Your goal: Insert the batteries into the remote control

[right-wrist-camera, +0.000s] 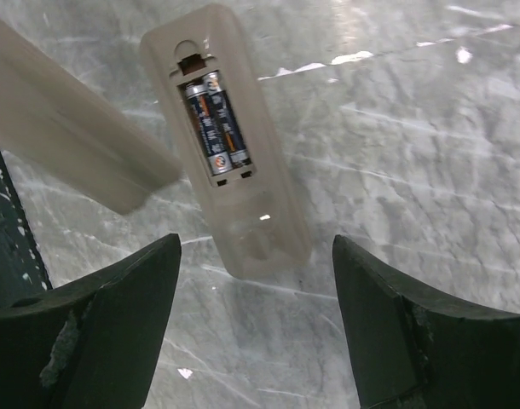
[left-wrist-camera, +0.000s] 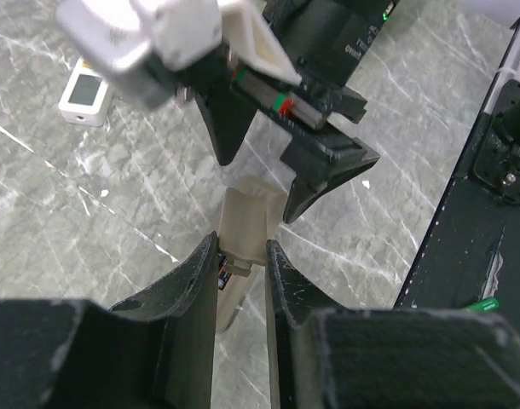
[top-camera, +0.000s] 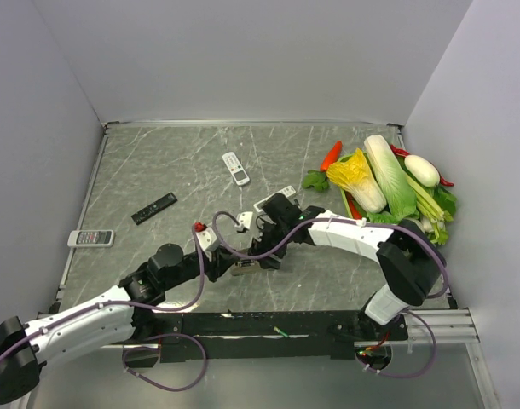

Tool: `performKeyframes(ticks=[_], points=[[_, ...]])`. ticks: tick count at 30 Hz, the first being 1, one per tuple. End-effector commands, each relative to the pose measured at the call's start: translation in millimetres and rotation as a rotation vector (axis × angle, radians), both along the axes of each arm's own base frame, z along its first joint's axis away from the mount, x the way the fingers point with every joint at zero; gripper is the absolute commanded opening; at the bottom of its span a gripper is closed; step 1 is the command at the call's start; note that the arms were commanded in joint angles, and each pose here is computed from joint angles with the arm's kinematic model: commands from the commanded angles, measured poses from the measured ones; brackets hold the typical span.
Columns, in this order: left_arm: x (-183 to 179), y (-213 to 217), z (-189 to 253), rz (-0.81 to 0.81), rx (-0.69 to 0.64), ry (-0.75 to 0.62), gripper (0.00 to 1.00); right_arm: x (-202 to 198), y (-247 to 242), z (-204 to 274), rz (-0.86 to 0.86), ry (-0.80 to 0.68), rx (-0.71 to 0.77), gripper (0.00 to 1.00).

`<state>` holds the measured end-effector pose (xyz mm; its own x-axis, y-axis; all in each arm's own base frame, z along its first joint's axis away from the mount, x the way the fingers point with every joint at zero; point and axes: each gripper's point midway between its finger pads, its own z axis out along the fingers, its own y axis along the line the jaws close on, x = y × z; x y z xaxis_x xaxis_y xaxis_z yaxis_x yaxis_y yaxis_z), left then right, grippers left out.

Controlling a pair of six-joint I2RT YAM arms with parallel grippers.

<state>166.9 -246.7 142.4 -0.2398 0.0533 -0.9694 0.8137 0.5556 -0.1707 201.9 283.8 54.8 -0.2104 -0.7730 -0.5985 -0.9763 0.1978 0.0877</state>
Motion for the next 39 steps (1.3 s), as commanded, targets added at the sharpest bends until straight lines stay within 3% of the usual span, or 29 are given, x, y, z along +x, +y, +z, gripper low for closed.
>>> performKeyframes(ticks=[1, 9, 11, 12, 13, 14, 20, 23, 27, 35, 39], points=[[-2.2, -6.3, 8.2, -0.03, -0.028, -0.021, 0.01, 1.7, 5.7, -4.5, 0.087, -0.035, -0.064, 0.77], [-3.8, -8.5, 6.1, -0.048, -0.019, -0.018, 0.01, 8.3, 2.0, -24.6, 0.088, -0.051, -0.162, 0.65], [-3.8, -9.7, 5.3, -0.053, -0.015, -0.017, 0.01, 8.8, -0.5, -26.6, 0.088, -0.057, -0.172, 0.52], [-4.1, -10.3, 4.8, -0.058, -0.011, -0.017, 0.01, 9.6, -1.2, -25.4, 0.086, -0.063, -0.171, 0.31], [-4.0, -11.3, 4.0, -0.061, -0.008, -0.014, 0.01, 10.4, -2.7, -25.5, 0.088, -0.071, -0.176, 0.22], [-4.0, -12.1, 3.7, -0.064, -0.007, -0.013, 0.01, 10.3, -4.3, -25.3, 0.088, -0.074, -0.182, 0.19], [-4.0, -15.4, 1.5, -0.081, 0.008, -0.013, 0.01, 10.0, -12.3, -23.6, 0.098, -0.089, -0.211, 0.2], [-4.1, -14.4, 4.4, -0.078, 0.0, -0.021, 0.01, 6.9, -11.9, -18.3, 0.106, -0.08, -0.201, 0.29], [-5.9, -10.6, 10.3, -0.069, -0.028, -0.037, 0.01, 0.0, -4.8, -5.9, 0.137, -0.075, -0.148, 0.55], [-7.5, -8.3, 13.8, -0.067, -0.045, -0.05, 0.01, -6.8, 8.7, 8.5, 0.108, -0.058, -0.097, 0.68], [-7.5, -8.3, 13.4, -0.069, -0.043, -0.05, 0.01, -7.6, 13.9, 17.3, -0.029, -0.018, -0.068, 0.73]])
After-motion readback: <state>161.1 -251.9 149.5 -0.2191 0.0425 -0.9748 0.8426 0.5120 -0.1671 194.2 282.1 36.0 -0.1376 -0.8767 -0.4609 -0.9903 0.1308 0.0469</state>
